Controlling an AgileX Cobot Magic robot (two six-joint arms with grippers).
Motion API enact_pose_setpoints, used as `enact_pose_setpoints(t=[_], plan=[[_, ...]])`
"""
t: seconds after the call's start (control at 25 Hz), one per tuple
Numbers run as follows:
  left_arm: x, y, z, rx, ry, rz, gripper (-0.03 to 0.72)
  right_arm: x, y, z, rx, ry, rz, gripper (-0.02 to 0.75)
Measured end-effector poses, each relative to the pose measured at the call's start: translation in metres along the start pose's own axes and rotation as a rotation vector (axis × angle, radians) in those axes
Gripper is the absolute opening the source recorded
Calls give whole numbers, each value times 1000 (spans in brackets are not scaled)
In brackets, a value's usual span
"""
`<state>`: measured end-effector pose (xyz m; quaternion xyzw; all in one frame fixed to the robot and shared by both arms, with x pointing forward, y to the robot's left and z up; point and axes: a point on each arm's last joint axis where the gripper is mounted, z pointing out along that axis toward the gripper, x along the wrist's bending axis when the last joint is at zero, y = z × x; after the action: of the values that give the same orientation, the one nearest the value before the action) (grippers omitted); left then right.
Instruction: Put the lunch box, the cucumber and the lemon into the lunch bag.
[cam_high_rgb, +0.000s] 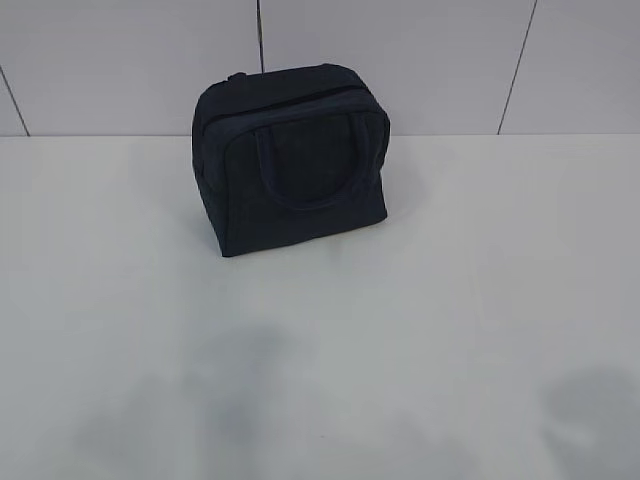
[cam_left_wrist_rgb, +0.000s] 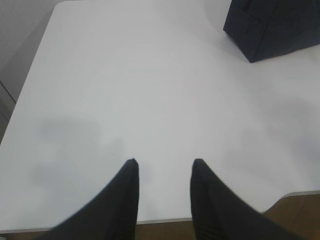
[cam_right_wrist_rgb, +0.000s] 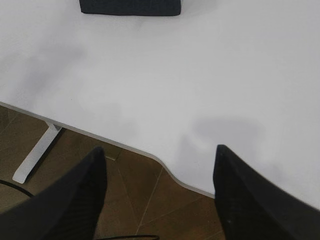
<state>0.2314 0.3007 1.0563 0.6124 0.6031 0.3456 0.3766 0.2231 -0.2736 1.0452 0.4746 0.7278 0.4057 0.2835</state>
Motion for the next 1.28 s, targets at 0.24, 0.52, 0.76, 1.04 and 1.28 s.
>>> enact_pose_setpoints(t=[0.24,0.52,0.76,1.04,1.28], plan=[[0,0,0,0,-1,-1,242,0,0,0,0,0,0,501],[0,0,0,0,-1,-1,239,0,0,0,-2,-1,0,501],[0,0,0,0,-1,-1,239,0,0,0,-2,-1,0,503],[0,0,0,0,-1,-1,239,0,0,0,-2,3,-2,504],[0,0,0,0,-1,-1,239,0,0,0,-2,3,-2,504]])
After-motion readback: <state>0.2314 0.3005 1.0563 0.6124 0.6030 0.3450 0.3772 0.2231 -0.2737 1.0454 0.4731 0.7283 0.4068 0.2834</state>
